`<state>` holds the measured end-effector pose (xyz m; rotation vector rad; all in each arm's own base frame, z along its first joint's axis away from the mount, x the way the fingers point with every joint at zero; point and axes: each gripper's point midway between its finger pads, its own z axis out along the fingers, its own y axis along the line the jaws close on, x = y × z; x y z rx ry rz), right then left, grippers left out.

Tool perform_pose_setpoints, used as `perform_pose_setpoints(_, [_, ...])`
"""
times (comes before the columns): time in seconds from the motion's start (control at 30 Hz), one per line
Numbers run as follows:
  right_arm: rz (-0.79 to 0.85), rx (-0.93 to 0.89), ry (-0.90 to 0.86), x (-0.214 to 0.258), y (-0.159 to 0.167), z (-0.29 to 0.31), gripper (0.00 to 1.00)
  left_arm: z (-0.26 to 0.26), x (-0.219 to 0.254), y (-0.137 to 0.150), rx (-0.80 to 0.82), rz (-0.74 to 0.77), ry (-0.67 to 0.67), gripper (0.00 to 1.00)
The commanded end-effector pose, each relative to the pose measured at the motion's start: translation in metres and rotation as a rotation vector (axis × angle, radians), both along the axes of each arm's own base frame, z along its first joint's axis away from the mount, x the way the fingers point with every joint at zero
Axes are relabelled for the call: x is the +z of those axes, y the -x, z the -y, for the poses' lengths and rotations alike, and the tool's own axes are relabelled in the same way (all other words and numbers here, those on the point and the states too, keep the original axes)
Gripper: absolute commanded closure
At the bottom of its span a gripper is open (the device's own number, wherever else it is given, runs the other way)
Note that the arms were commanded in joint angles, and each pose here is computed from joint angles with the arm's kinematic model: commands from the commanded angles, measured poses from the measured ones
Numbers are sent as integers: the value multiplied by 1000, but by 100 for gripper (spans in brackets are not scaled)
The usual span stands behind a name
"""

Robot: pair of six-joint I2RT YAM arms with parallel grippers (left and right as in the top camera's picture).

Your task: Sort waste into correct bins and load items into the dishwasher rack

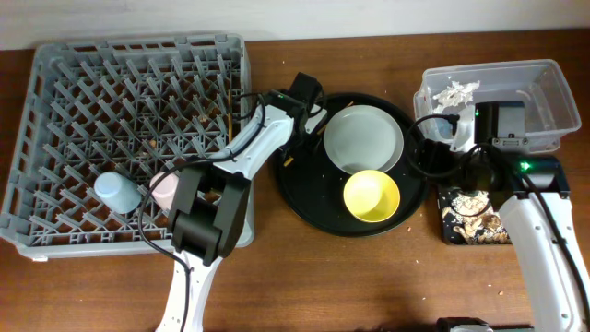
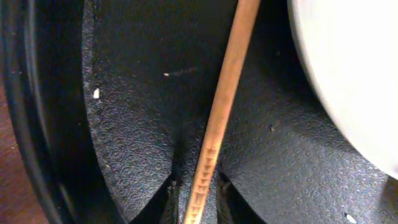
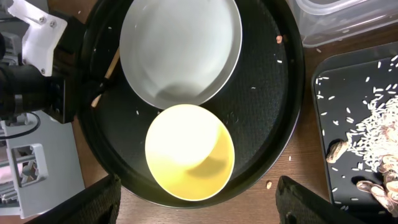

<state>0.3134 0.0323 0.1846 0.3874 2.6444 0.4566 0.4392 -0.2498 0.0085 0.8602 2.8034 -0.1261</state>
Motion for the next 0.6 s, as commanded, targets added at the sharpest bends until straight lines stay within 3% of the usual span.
perform_pose_setpoints(0.0, [2,-3,2,1,-1,2,20,0,-21,14,-32,-58,-13,93])
perform_pose_setpoints(0.03, [-1,-3,1,0,-1,1,20,-3,-22,18,-31,-75,-21,100])
perform_pose_setpoints(0.1, [-5,-2,-1,0,0,1,20,-7,2,15,26,-74,-10,100])
perform_pose_setpoints(0.23, [-5,-2,-1,0,0,1,20,-59,151,2,247,87,95,100])
perform_pose_setpoints(0.27, [-5,-2,-1,0,0,1,20,-99,170,4,418,110,47,100])
perform_pose_setpoints(0.33, [-4,-2,-1,0,0,1,20,-157,162,7,687,68,-15,100])
perform_pose_setpoints(0.37, [-4,-2,-1,0,0,1,20,-170,150,5,720,58,-18,100])
perform_pose_setpoints(0.47, [-2,-2,-1,0,-1,1,20,-159,99,9,581,34,-48,100])
perform_pose_setpoints(0.53, [-2,-2,-2,0,-1,1,20,-156,81,14,572,20,-56,99])
perform_pose_setpoints(0.57, [-2,-1,-1,0,-1,1,20,-156,78,16,571,12,-57,88])
